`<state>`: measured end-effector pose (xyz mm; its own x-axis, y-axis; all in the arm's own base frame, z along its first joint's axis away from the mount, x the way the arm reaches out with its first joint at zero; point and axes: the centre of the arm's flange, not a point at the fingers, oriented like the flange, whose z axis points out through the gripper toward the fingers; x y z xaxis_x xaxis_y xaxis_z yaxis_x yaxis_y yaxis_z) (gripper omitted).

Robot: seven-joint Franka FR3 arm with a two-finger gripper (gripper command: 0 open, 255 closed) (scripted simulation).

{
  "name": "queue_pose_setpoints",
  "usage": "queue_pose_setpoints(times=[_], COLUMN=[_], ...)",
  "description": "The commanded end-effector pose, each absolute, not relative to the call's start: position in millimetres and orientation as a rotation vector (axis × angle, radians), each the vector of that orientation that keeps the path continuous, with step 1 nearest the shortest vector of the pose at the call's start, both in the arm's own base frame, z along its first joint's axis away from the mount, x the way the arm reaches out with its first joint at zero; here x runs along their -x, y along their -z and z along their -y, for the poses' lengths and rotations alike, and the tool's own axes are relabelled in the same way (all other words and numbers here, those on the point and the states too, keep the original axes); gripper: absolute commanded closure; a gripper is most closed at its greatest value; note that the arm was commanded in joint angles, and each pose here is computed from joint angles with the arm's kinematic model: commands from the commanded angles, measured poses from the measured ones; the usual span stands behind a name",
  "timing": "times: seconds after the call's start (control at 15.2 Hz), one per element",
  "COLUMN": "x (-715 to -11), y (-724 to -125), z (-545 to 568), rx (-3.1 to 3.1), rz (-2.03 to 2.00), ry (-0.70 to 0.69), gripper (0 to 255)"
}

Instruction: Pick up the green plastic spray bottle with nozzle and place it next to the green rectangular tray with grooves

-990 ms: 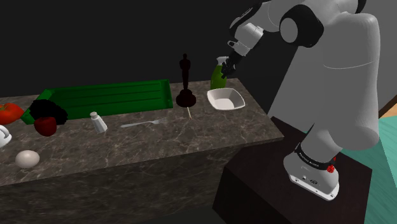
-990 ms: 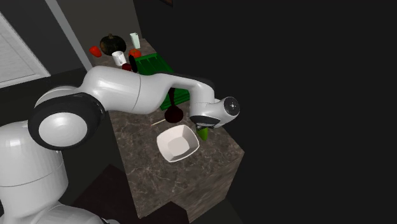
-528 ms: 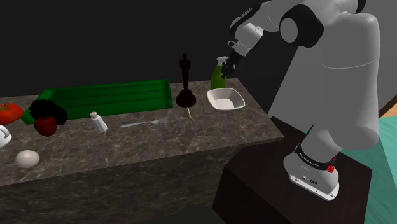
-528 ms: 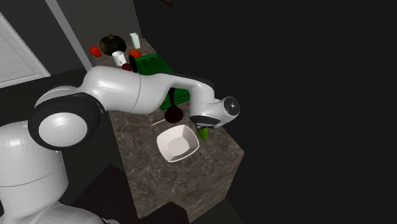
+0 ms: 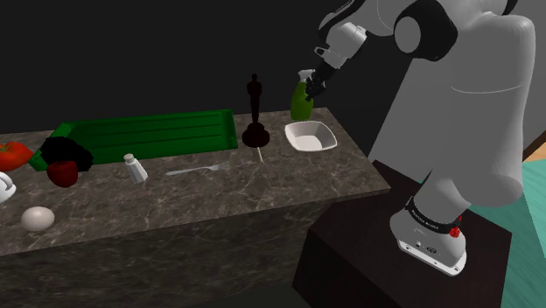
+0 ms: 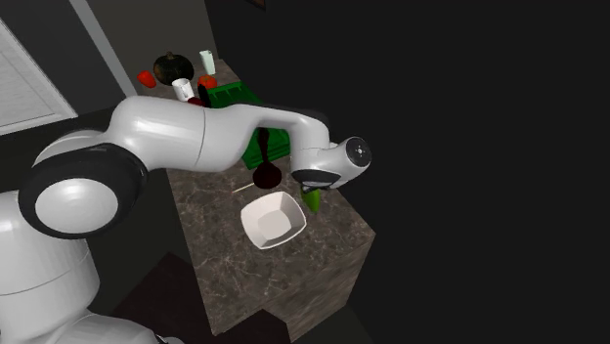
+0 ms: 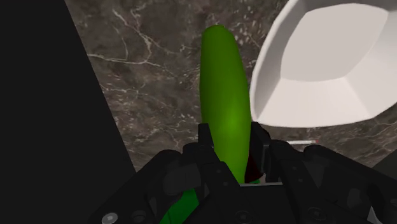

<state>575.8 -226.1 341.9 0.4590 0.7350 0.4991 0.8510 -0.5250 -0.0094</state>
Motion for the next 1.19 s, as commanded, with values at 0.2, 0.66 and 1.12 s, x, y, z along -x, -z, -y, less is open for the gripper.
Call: queue_pose_setpoints(times=[0.2, 0.66, 1.12], x=[-576.6, -576.6, -576.6], y=[-369.3, -406.2, -443.2], z=[226.0, 226.0, 226.0], rx=[2.453, 2.453, 2.453], rz=[1.365, 1.365, 1.365], ry=[0.649, 0.649, 0.649], gripper=[255, 255, 255])
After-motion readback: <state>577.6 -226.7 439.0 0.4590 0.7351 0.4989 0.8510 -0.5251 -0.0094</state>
